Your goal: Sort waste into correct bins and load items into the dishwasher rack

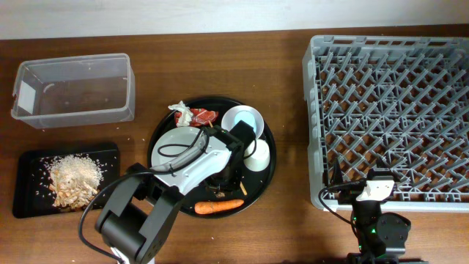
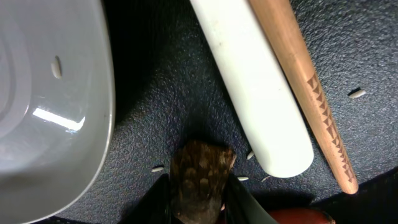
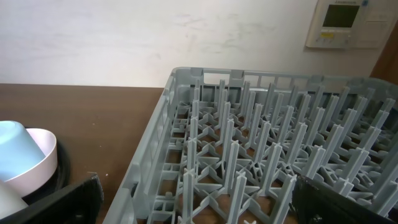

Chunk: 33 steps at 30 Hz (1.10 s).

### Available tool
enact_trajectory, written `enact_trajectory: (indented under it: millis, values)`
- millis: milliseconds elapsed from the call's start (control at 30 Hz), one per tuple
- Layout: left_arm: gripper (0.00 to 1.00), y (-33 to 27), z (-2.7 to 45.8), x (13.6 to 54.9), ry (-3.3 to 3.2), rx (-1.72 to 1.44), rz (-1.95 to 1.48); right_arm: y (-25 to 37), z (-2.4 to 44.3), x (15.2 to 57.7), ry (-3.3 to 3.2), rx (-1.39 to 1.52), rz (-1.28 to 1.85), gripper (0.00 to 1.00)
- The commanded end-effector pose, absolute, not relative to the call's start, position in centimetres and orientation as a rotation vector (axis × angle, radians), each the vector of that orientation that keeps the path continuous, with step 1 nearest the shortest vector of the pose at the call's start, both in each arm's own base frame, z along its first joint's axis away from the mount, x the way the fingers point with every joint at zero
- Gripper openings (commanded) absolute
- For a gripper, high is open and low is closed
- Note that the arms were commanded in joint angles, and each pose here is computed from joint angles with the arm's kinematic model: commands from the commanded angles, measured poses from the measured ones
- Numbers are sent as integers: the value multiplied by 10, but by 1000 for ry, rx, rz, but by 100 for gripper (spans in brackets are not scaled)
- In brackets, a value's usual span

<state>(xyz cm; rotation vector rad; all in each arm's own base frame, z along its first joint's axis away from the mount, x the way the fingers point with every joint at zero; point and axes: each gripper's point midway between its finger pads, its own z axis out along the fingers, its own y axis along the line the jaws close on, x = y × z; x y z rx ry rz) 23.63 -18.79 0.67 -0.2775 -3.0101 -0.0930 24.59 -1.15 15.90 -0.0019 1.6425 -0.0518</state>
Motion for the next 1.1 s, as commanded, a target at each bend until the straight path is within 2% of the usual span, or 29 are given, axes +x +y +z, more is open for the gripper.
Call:
enact_trajectory:
  millis: [0,367,467,600,733,867,1067]
  values:
    - [25,-188,13,236,-3018,-260,-67,-14,157,246,1645,2,-66,99]
    - [25,-185,46,234,-3073,-264,-17,-14,157,246,1645,2,-66,99]
    - [25,-172,56,247,-3115,-216,-14,-14,157,246,1645,2,-66,99]
    - [26,-103,71,288,-3179,112,-77,-14,157,246,1645,2,-66,99]
    - [26,15,79,329,-3184,684,-57,-14,157,246,1645,2,-66,99]
    - [26,85,87,338,-3159,1044,-23,-14,157,246,1645,2,-66,99]
    - [26,146,90,320,-3044,1362,-204,-14,157,246,1645,2,-66,99]
